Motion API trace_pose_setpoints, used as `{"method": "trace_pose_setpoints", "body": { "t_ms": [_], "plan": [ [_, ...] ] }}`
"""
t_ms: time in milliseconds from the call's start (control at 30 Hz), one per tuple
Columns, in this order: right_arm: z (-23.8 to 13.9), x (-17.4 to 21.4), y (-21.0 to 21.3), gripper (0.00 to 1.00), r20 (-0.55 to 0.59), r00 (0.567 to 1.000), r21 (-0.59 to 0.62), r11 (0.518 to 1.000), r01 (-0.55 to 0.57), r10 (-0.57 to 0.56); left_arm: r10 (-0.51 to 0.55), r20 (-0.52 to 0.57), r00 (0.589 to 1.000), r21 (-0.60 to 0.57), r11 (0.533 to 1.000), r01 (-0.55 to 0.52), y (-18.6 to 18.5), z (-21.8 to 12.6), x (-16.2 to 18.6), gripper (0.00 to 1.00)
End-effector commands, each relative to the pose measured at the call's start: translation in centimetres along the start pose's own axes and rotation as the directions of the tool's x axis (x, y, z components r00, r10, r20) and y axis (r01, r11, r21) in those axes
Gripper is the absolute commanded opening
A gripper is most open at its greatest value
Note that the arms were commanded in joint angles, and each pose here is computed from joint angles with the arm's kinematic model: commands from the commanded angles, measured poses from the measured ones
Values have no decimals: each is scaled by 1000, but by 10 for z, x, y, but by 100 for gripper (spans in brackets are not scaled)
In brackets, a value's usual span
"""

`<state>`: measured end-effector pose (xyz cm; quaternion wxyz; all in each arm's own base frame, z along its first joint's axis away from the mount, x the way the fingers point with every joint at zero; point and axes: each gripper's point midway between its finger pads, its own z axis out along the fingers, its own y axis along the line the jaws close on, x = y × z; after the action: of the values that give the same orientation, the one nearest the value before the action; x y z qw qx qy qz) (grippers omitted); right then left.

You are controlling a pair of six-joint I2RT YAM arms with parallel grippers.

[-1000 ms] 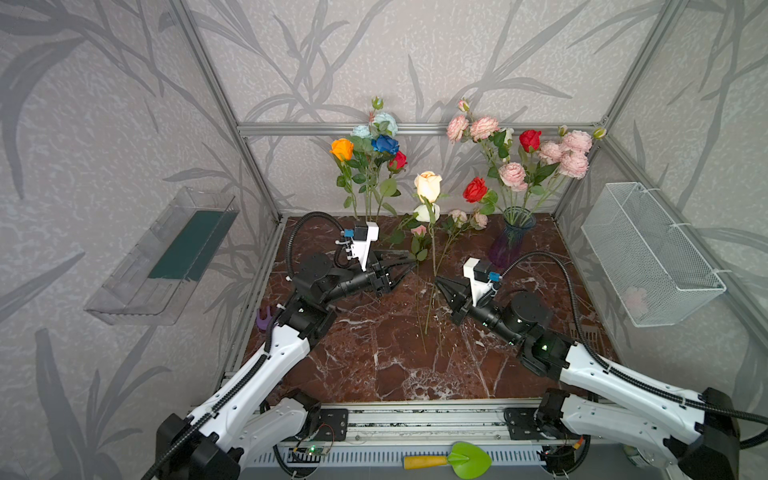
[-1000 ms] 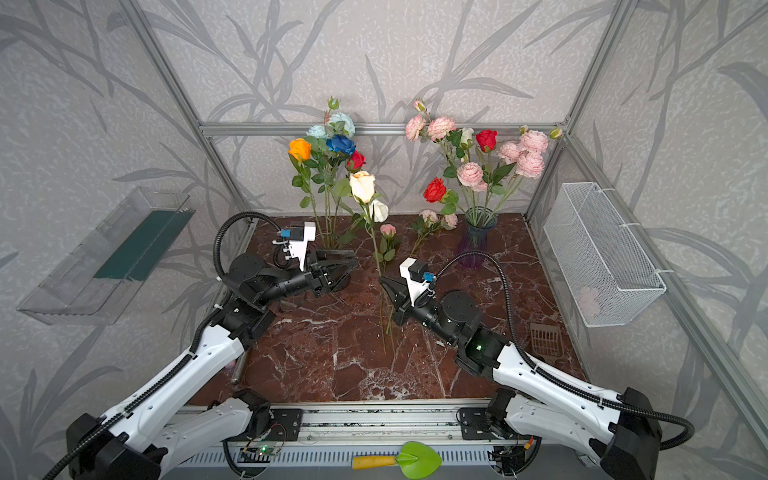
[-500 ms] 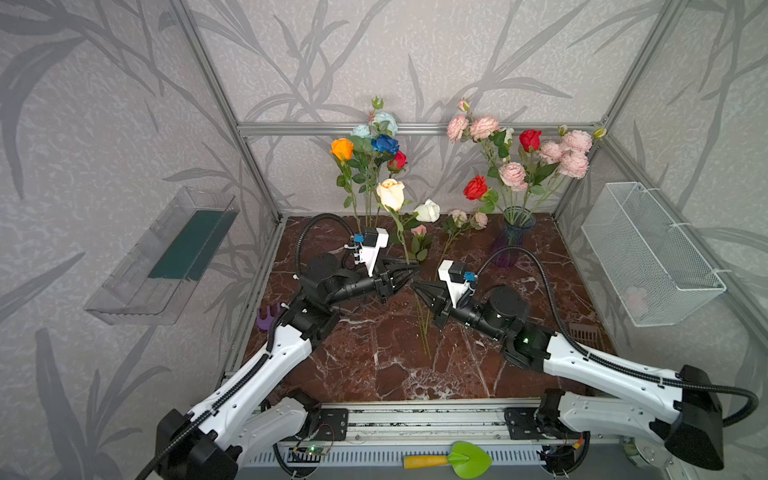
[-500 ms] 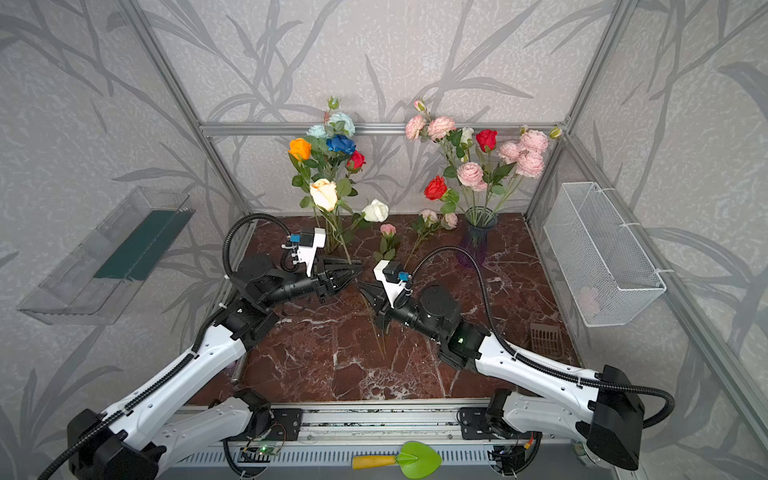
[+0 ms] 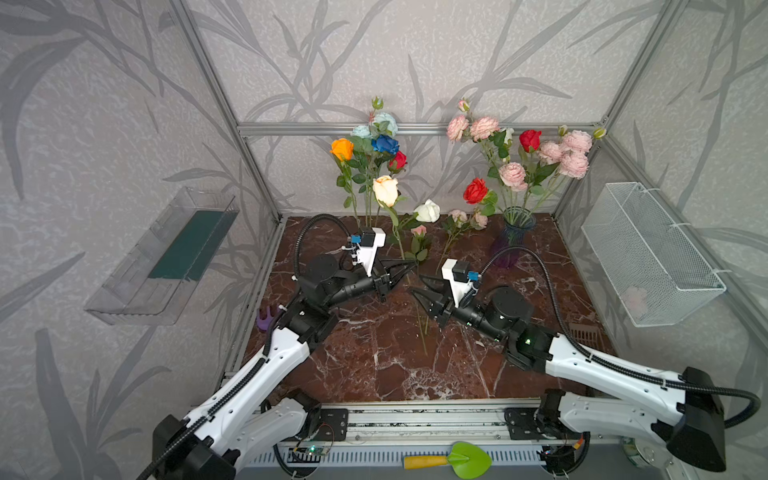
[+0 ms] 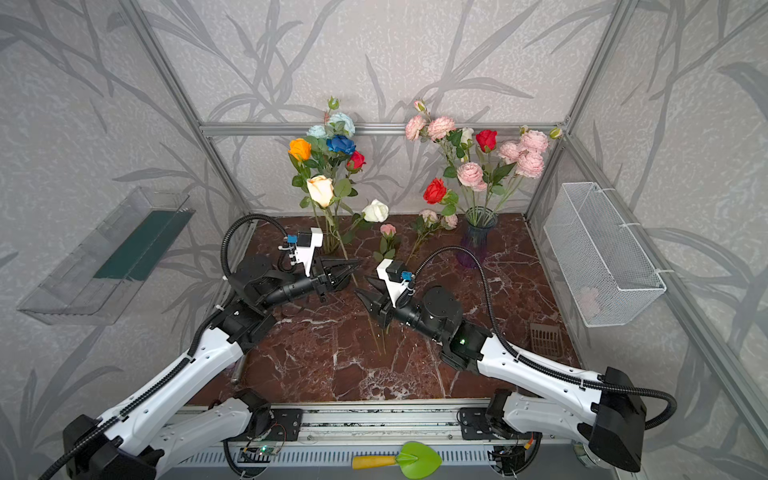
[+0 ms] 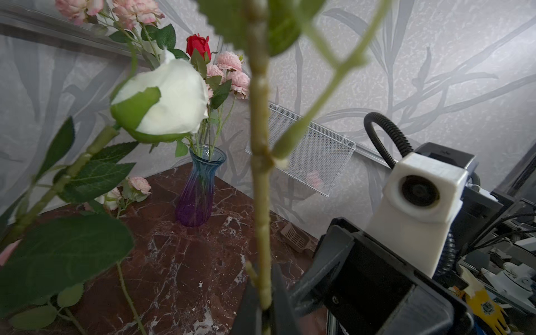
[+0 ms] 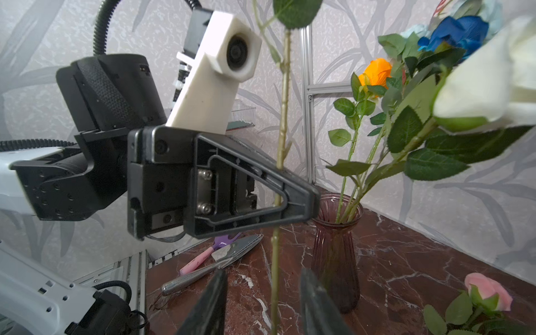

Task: Arrange the flowers into the vase
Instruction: 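Raise the peach rose with the left gripper while the right gripper opens and withdraws, then lower the peach rose stem into the purple vase with the left gripper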

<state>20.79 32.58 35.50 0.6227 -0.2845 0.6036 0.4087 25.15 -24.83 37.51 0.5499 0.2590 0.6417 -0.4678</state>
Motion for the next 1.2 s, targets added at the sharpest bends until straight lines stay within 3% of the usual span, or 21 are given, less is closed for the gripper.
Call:
{"method": "trace_pose_setpoints", "body": {
  "t_ms": [0,100,233,367,500,600,700,967,1167],
  "plan": [
    [-21,-23,-10,43,70,997,81,996,27,-32,177,45,983,-229,960,-163,16,-23,-38,0],
    [-37,-25,-26,45,66,995,178,982,59,-71,309,89,947,-438,866,-241,26,-54,-84,0],
    [-49,-20,-42,48,59,994,267,961,73,-92,464,93,881,-644,703,-302,31,-88,-146,0],
    [-50,-14,-46,48,50,994,283,956,77,-94,546,17,838,-757,554,-346,46,-91,-186,0],
    [-50,-12,-48,49,46,994,291,953,79,-96,564,-69,823,-793,469,-389,69,-76,-211,0],
    [-53,-10,-50,49,49,994,302,950,76,-95,543,-103,833,-801,451,-393,93,-64,-221,0],
    [-59,-8,-54,50,52,994,320,944,74,-95,501,-92,860,-804,473,-362,118,-56,-221,0],
    [-71,-1,-69,51,49,996,354,934,47,-69,367,-42,929,-793,554,-254,173,-38,-178,0],
    [-74,2,-76,50,47,998,366,930,31,-52,320,-56,946,-783,573,-241,191,-29,-151,0]
  ]
}}
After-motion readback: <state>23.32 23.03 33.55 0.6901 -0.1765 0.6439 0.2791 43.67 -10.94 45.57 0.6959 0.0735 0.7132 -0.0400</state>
